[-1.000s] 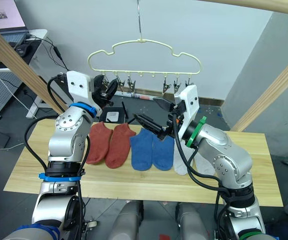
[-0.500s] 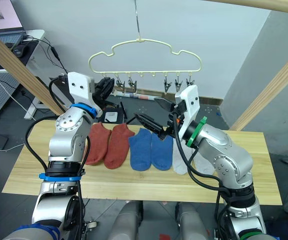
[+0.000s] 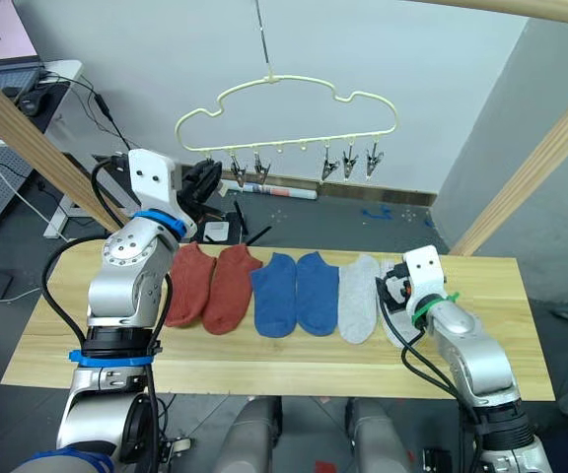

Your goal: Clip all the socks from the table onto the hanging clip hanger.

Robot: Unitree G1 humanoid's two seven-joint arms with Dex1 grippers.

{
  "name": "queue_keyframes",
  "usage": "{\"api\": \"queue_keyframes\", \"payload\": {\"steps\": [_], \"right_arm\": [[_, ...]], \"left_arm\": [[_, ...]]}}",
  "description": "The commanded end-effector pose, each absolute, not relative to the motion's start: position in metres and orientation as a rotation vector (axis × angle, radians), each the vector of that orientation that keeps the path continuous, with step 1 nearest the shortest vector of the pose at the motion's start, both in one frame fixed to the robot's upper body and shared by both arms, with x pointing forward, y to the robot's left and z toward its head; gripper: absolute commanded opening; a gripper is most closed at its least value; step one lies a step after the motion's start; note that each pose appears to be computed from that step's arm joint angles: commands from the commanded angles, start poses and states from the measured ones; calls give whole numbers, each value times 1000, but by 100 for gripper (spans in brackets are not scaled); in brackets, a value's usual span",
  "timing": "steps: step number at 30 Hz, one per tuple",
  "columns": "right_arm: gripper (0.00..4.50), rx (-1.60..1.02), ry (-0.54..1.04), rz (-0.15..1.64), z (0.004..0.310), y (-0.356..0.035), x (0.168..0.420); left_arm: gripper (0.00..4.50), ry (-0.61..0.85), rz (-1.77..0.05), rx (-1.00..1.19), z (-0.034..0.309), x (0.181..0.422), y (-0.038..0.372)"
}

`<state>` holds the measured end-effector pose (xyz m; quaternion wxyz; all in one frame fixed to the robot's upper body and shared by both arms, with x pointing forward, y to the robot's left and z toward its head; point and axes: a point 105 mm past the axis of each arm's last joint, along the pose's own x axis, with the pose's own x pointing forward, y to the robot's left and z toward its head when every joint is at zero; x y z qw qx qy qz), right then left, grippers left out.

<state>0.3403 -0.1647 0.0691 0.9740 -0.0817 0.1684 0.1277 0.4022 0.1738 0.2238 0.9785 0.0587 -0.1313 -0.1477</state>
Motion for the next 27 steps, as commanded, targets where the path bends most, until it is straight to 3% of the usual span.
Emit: {"api": "queue_keyframes", "payload": {"steps": [1,7,13,26,27], "right_arm": [[450,-173,328,265,65,-163,347],[450,-193,368,307,46,-156,349],[450,-249,470,257,18,-177,348],[21,-168,495,260,12,-180,339],[5,-163,492,265,13,-179,338]], "left_arm": [[13,-288,-303,119,230,399,172],[13,-288,-304,122,232,400,172],[13,-286,-299,122,232,398,173],[13,-288,-295,124,232,398,173],[13,-288,-296,125,232,398,173]]}}
